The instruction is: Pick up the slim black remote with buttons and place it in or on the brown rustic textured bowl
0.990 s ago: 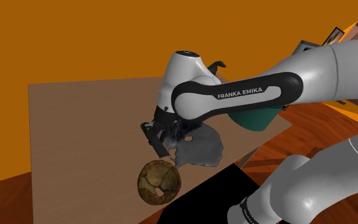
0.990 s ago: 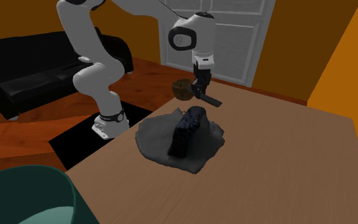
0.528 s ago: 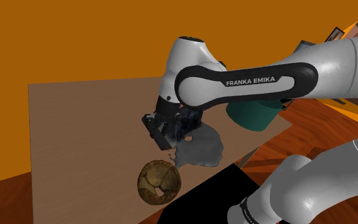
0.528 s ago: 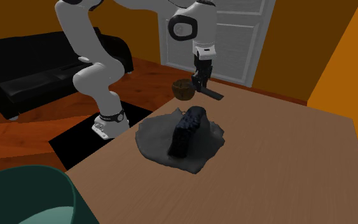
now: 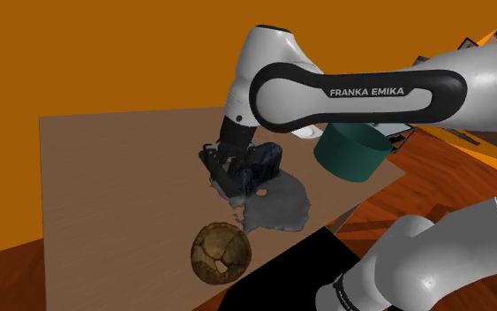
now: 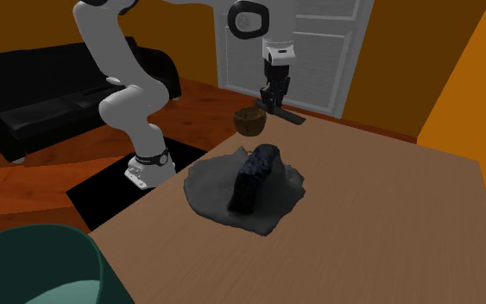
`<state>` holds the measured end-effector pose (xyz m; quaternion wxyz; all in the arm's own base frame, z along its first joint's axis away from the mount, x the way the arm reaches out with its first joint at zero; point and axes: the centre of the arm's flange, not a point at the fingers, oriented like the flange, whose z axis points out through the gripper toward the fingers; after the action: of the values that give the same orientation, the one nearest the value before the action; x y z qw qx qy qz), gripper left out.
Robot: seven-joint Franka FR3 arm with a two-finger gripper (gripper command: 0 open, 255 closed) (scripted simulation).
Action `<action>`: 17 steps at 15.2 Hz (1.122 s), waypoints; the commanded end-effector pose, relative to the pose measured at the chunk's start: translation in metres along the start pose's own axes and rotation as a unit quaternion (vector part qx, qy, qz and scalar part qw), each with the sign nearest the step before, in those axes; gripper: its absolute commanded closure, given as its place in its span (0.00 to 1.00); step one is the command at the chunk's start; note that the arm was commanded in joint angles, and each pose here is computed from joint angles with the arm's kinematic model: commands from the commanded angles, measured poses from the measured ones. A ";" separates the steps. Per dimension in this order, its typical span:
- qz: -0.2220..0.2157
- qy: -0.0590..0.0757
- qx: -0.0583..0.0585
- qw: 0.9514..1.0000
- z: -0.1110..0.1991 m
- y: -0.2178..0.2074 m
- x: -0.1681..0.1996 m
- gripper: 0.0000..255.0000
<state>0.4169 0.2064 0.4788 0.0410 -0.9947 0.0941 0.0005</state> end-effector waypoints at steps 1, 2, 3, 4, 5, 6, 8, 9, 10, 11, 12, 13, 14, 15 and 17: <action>0.000 0.000 0.000 1.000 -0.009 -0.001 -0.001 1.00; 0.000 0.000 0.000 1.000 -0.008 -0.005 -0.013 1.00; 0.000 0.000 0.000 1.000 -0.007 -0.008 -0.026 1.00; 0.000 0.000 0.000 1.000 -0.005 -0.012 -0.038 1.00; 0.000 0.000 0.000 1.000 -0.004 -0.016 -0.051 1.00; 0.000 0.000 0.000 1.000 -0.003 -0.019 -0.064 1.00; 0.000 0.000 0.000 1.000 -0.001 -0.027 -0.089 1.00; 0.000 0.000 0.000 1.000 0.001 -0.030 -0.101 1.00; 0.000 0.000 0.000 1.000 0.002 -0.034 -0.114 1.00; 0.000 0.000 0.000 1.000 0.003 -0.038 -0.127 1.00; 0.000 0.000 0.000 1.000 0.004 -0.041 -0.139 1.00; 0.000 0.000 0.000 1.000 0.005 -0.045 -0.152 1.00; 0.000 0.000 0.000 1.000 0.006 -0.047 -0.159 1.00; 0.000 0.000 0.000 1.000 0.011 -0.047 -0.159 1.00; 0.000 0.000 0.000 1.000 0.022 -0.046 -0.159 1.00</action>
<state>0.2706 0.2828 0.4669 0.0407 -0.9948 0.0938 0.0007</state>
